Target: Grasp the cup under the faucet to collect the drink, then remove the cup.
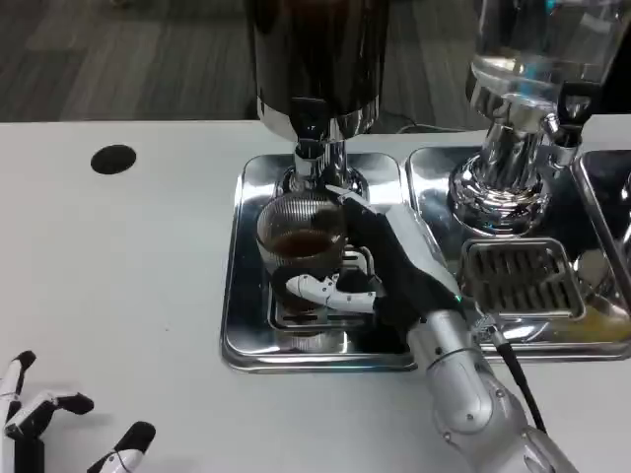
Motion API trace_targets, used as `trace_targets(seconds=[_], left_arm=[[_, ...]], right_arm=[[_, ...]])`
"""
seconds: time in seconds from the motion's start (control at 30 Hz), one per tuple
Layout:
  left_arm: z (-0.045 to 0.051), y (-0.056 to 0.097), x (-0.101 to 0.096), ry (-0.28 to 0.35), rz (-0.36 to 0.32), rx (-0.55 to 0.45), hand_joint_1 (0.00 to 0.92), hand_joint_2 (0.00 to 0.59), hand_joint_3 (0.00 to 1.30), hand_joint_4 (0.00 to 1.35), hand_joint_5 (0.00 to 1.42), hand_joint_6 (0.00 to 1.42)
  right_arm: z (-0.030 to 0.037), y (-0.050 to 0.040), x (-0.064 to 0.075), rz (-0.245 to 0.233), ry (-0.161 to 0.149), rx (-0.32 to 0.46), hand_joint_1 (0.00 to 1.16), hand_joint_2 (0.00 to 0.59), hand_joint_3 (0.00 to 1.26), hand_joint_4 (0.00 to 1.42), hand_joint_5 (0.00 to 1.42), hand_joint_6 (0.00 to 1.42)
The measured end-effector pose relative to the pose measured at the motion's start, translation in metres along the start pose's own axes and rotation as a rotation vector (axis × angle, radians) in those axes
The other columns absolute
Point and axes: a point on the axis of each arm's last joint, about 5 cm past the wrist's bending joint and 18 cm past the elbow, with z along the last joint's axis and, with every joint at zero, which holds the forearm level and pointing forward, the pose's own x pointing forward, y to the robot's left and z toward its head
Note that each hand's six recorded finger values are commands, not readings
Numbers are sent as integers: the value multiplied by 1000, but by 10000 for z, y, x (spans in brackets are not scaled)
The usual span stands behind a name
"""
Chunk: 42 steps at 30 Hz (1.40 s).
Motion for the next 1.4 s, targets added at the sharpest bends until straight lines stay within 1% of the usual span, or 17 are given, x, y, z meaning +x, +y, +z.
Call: trace_targets(seconds=[0.03, 0.13, 0.33, 0.47, 0.67, 0.93, 1.1, 1.23, 1.4], left_arm=[[0, 0, 1, 0, 0, 0, 0, 111, 560, 0, 130, 63], [1, 1, 4, -1, 1, -1, 0, 111, 561, 0, 130, 63], [3, 0, 7, -4, 2, -2, 0, 111, 561, 0, 130, 63], [5, 1, 8, -8, 3, -6, 0, 111, 561, 0, 130, 63], [13, 0, 24, -14, 7, -10, 0, 111, 561, 0, 130, 63], [29, -5, 52, -24, 12, -15, 0, 112, 558, 0, 130, 63], [62, -20, 91, -41, 16, -25, 0, 112, 552, 0, 130, 63], [92, -38, 109, -55, 14, -34, 0, 112, 550, 0, 130, 59], [114, -46, 136, -66, 16, -41, 0, 112, 549, 0, 130, 53]], right_arm=[[3, 3, 1, -10, -1, 2, 812, 186, 382, 467, 375, 373], [4, 11, 1, -16, 0, 2, 827, 193, 431, 509, 404, 397], [0, 8, 1, -42, -5, -2, 857, 189, 509, 599, 478, 457], [-2, 11, -3, -49, -4, -1, 861, 189, 547, 638, 513, 493], [-27, 6, -43, -66, -9, -1, 881, 188, 587, 666, 539, 524], [-74, -74, -124, -93, -14, -28, 882, 192, 603, 679, 554, 530], [-97, -138, -182, -110, -8, -47, 888, 193, 610, 689, 557, 551], [-105, -199, -211, -136, -2, -50, 889, 192, 610, 689, 557, 555], [-142, -263, -294, -160, 9, -51, 883, 197, 610, 689, 568, 558]])
